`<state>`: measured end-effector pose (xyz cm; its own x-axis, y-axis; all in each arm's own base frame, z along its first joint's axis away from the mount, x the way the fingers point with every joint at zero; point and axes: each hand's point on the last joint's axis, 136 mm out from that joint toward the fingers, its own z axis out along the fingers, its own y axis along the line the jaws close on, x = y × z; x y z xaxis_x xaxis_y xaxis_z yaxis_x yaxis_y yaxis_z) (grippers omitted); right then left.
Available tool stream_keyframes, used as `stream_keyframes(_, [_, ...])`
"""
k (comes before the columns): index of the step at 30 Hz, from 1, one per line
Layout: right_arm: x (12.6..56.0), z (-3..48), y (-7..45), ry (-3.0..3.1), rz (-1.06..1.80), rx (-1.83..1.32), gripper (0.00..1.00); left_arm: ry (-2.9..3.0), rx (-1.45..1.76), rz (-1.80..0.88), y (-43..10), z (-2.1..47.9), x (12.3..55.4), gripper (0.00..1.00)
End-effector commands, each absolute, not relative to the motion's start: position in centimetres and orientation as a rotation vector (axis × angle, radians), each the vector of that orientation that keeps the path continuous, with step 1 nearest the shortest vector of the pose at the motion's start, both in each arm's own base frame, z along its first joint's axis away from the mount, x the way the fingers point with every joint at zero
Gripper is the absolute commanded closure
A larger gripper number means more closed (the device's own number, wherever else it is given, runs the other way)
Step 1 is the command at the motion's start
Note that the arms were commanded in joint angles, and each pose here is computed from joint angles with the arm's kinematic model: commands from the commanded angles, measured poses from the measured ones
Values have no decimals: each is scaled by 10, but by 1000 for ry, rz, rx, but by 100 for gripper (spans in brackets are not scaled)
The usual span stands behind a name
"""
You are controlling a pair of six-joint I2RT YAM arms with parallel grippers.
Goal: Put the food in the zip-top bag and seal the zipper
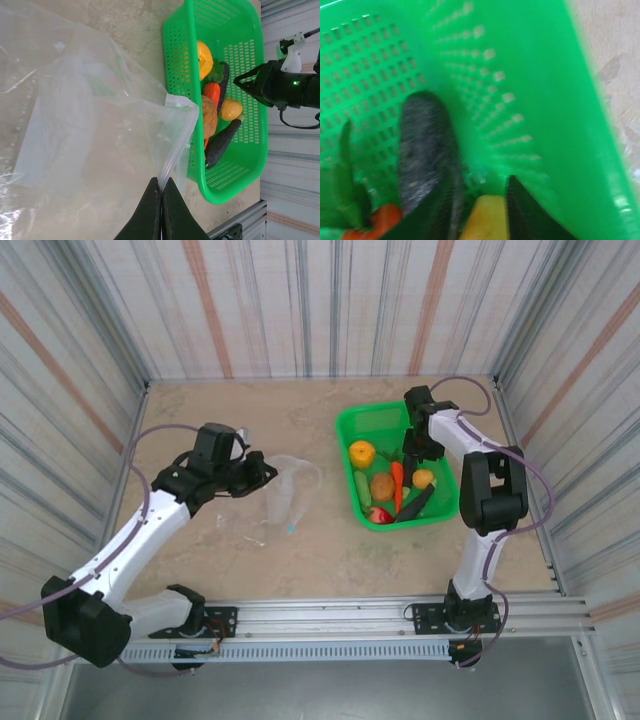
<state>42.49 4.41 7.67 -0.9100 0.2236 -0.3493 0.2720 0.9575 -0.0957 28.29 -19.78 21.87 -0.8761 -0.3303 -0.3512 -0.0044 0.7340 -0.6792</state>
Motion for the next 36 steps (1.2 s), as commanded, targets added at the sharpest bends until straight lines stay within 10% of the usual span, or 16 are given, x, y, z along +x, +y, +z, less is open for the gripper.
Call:
stream_keyframes(1, [432, 118, 102, 2675, 32, 134, 39, 2459, -190, -997, -209, 232, 296, 100])
stream_keyframes(9, [440, 128, 172, 2661, 460, 16, 7, 2448, -126, -879, -200, 234, 306, 100])
stream_keyframes(36, [441, 61, 159, 2802, 123, -90, 15, 2477, -98, -860, -198, 227, 303, 100])
